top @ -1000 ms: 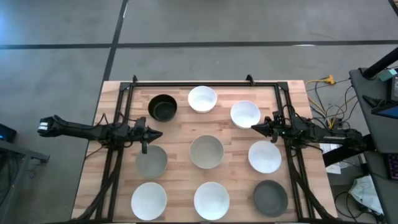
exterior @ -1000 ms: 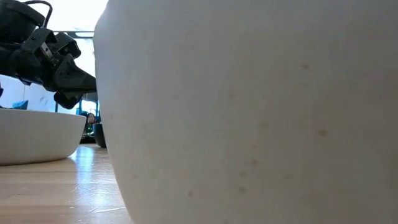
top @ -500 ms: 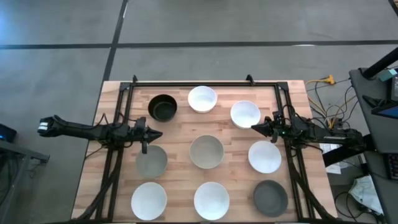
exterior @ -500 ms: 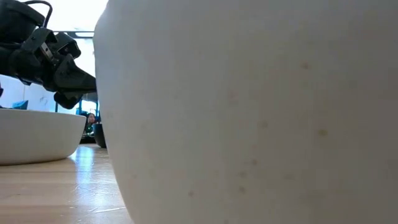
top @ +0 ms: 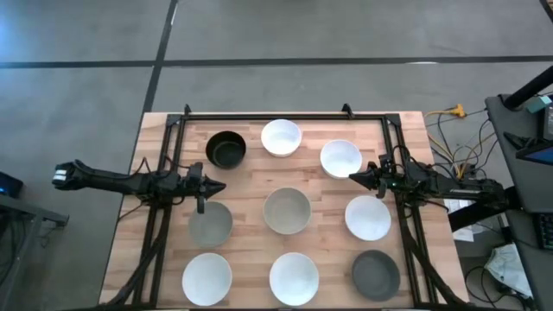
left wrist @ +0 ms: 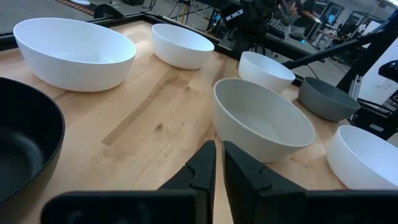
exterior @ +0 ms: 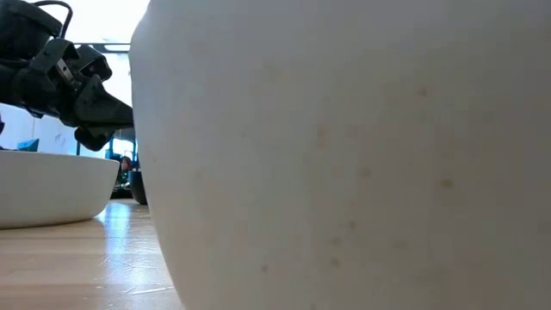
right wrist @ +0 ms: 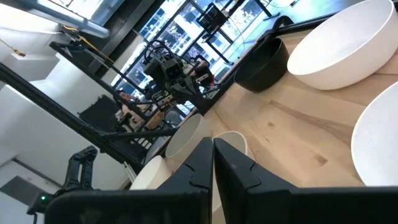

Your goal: Nest bowls inside each other

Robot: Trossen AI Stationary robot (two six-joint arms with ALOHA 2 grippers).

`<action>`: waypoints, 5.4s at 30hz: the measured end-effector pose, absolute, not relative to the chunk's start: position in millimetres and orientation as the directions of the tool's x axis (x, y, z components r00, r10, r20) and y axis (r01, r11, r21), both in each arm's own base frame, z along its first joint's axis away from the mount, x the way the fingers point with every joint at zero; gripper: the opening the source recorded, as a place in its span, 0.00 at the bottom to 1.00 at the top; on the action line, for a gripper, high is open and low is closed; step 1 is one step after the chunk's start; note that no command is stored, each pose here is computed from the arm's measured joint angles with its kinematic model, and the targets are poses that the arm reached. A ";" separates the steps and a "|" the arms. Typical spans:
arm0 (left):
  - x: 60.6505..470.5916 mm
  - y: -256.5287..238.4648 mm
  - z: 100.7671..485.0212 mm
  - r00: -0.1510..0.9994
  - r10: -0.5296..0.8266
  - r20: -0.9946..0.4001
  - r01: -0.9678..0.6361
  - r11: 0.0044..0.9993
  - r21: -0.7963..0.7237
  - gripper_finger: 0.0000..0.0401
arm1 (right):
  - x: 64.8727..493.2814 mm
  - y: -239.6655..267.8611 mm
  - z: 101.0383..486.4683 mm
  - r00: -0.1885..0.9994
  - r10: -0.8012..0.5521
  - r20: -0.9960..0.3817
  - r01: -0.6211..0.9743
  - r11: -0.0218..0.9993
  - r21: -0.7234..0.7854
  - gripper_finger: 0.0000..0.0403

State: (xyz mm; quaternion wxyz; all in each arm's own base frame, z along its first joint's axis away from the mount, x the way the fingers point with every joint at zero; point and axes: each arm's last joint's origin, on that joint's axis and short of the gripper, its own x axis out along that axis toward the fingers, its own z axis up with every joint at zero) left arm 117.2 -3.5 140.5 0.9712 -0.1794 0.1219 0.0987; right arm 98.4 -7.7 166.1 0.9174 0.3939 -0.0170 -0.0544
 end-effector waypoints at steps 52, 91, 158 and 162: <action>117.2 -3.2 140.7 0.950 0.157 -0.270 -0.243 0.915 -0.323 0.03 | 92.6 -17.6 197.3 0.856 -0.428 0.290 -0.046 0.495 0.867 0.02; 75.7 5.2 343.1 0.533 0.359 0.766 0.036 0.895 -0.444 0.03 | 152.8 -21.2 396.8 0.853 -0.393 0.343 0.217 0.866 0.450 0.02; 120.0 1.0 392.1 0.942 0.311 -0.128 -0.326 0.938 -0.121 0.03 | 216.7 49.9 302.2 0.205 0.153 -0.967 0.902 0.354 0.247 0.27; 124.8 0.6 394.2 0.945 0.310 -0.107 -0.323 0.938 -0.128 0.03 | 221.3 61.4 291.8 0.152 0.151 -0.977 0.908 0.369 0.198 0.27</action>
